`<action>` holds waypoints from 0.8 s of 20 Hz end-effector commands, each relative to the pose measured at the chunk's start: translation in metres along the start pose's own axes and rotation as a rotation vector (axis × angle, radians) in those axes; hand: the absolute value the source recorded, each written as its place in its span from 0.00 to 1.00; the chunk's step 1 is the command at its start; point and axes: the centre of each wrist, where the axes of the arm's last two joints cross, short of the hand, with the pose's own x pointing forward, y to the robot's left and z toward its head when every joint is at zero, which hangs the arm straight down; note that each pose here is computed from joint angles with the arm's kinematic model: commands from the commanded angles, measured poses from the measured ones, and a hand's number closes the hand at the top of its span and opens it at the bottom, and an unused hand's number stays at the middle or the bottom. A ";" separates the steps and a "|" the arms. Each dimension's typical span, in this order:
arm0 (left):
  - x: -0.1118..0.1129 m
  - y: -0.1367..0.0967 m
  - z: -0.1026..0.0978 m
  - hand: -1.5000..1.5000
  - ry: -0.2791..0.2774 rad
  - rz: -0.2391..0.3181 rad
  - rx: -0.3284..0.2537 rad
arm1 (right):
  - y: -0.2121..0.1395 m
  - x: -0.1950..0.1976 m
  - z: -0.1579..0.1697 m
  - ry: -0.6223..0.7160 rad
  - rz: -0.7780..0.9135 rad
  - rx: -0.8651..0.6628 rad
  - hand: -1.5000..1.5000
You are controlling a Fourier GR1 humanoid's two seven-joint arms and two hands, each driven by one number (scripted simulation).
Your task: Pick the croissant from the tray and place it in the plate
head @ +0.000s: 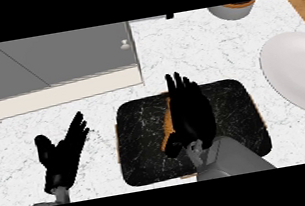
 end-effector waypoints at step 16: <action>-0.006 -0.014 0.011 0.50 -0.008 -0.001 -0.003 | 0.055 -0.003 -0.019 0.203 0.134 0.004 0.00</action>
